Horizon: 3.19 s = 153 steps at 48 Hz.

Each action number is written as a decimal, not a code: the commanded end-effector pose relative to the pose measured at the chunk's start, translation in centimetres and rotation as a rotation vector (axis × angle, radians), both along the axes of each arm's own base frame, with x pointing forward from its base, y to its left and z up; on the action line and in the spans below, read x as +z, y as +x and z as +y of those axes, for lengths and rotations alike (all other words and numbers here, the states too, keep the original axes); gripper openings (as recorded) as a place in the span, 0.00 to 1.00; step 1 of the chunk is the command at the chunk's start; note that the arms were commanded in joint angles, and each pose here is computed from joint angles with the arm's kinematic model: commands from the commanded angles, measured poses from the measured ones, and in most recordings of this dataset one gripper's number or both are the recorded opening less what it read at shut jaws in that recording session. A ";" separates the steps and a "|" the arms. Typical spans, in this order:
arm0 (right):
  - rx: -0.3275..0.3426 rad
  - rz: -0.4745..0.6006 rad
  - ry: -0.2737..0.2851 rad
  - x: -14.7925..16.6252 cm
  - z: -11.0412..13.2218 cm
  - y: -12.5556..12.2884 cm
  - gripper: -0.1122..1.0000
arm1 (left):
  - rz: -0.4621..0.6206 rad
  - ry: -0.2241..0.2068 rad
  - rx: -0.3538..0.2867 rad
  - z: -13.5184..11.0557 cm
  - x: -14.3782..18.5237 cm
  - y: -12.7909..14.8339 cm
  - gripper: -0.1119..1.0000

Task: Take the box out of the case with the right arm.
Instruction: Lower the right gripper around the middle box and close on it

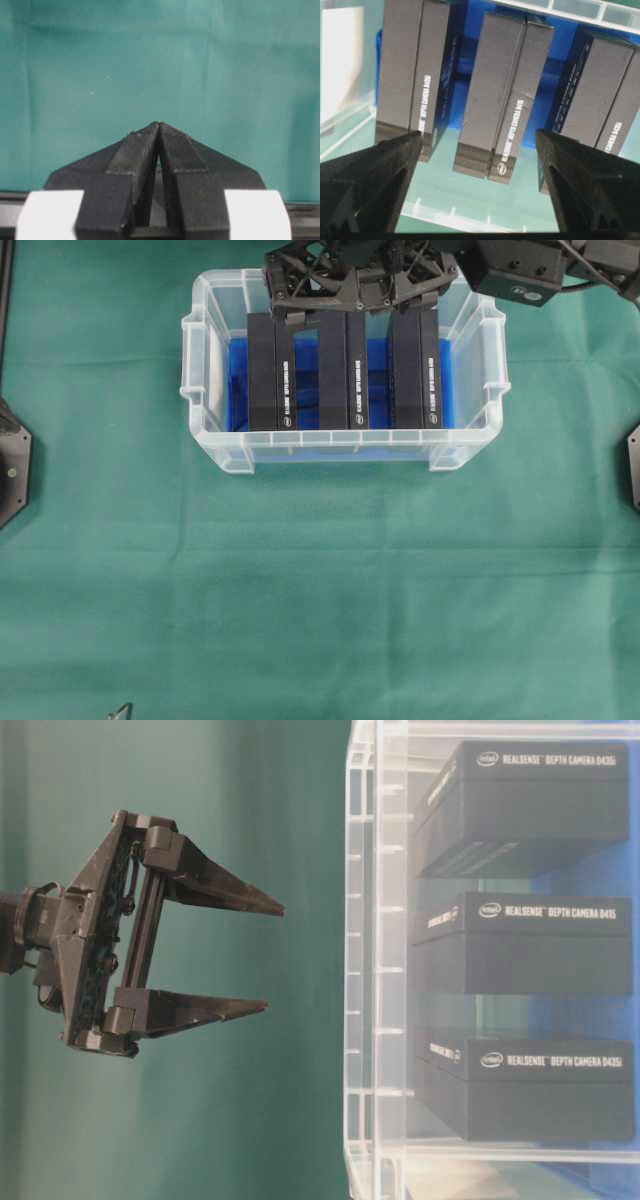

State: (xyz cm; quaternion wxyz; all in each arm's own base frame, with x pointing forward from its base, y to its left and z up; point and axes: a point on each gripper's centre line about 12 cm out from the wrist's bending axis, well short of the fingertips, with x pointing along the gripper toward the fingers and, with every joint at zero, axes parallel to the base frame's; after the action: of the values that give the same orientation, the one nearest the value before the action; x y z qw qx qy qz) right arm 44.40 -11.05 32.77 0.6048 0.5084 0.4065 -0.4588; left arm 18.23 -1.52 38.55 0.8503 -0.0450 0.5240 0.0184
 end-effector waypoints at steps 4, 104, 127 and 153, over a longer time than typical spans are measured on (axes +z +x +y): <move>0.004 -0.040 -0.012 1.7 0.2 -0.2 0.93 | -0.034 -0.003 0.003 0.0 0.9 0.1 0.10; -0.020 0.033 0.090 -13.0 1.1 1.4 0.93 | -0.023 -0.002 0.005 0.0 0.8 0.6 0.10; -0.065 0.054 0.116 -13.6 1.3 1.3 0.69 | -0.023 -0.002 0.003 0.0 0.8 0.6 0.10; -0.063 0.033 0.101 -12.6 1.3 1.7 0.70 | -0.023 -0.002 0.003 0.0 0.8 0.6 0.10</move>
State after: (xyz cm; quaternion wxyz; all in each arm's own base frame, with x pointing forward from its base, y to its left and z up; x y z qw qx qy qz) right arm 45.60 -10.01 18.28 0.5406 0.5386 0.4356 -0.4773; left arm 18.71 -1.57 38.31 0.8475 -0.0450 0.5285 0.0193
